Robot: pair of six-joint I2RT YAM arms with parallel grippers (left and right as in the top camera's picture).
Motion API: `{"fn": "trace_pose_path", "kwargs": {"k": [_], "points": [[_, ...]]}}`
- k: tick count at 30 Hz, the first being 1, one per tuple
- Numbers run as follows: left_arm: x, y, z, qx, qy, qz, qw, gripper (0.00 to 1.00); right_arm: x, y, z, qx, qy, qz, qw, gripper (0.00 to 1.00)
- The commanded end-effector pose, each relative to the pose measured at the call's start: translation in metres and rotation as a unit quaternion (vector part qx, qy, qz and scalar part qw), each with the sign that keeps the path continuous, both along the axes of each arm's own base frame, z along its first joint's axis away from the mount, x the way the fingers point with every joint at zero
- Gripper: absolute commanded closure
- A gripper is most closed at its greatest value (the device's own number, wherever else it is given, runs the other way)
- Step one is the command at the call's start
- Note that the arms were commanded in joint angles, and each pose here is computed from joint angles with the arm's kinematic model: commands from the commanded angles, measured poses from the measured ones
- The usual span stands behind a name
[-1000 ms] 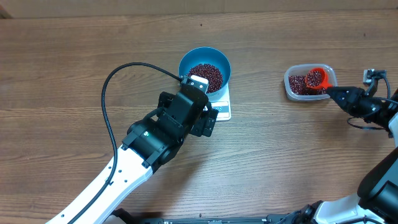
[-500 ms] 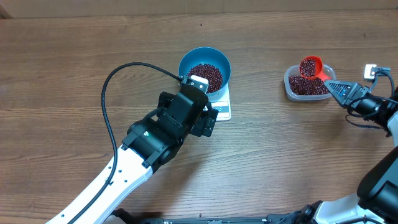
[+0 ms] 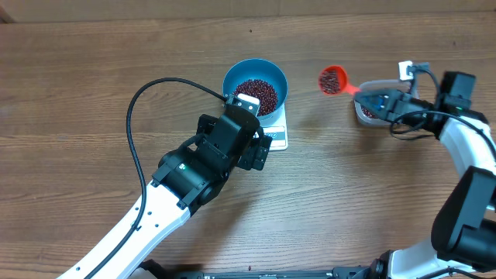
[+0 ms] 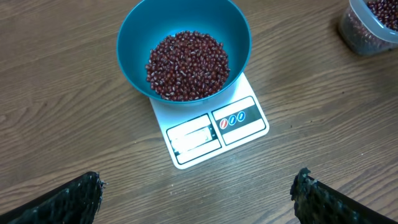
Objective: Scoop item into bowl and weigh 150g on scale
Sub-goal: 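Lift the filled scoop and carry it to the teal bowl, then tip the scoop over the teal bowl to pour the beans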
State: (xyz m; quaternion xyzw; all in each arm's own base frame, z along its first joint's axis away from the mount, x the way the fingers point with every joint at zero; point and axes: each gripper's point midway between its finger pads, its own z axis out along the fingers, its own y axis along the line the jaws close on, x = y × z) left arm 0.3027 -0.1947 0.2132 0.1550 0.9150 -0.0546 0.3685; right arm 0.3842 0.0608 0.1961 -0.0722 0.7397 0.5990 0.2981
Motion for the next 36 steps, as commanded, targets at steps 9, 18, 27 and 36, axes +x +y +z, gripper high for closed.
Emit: {"fn": "trace_pose_path", "kwargs": {"k": [9,18,27,36], "points": [[0.000,0.002,0.002,-0.002,-0.005,0.006,1.000,0.00,0.023,0.058,-0.001,-0.028,0.044,0.011,0.999,0.96],[0.000,0.002,0.002,-0.002,-0.005,0.006,1.000,0.00,0.029,0.089,-0.006,-0.057,0.040,0.010,0.998,0.96],[0.000,0.002,0.002,-0.002,-0.005,0.006,1.000,0.00,0.043,0.110,-0.028,-0.154,-0.016,-0.028,0.988,0.96],[0.000,0.002,0.002,-0.002,-0.005,0.006,1.000,0.01,0.034,0.140,-0.033,-0.221,-0.152,0.029,0.963,0.96]]}}
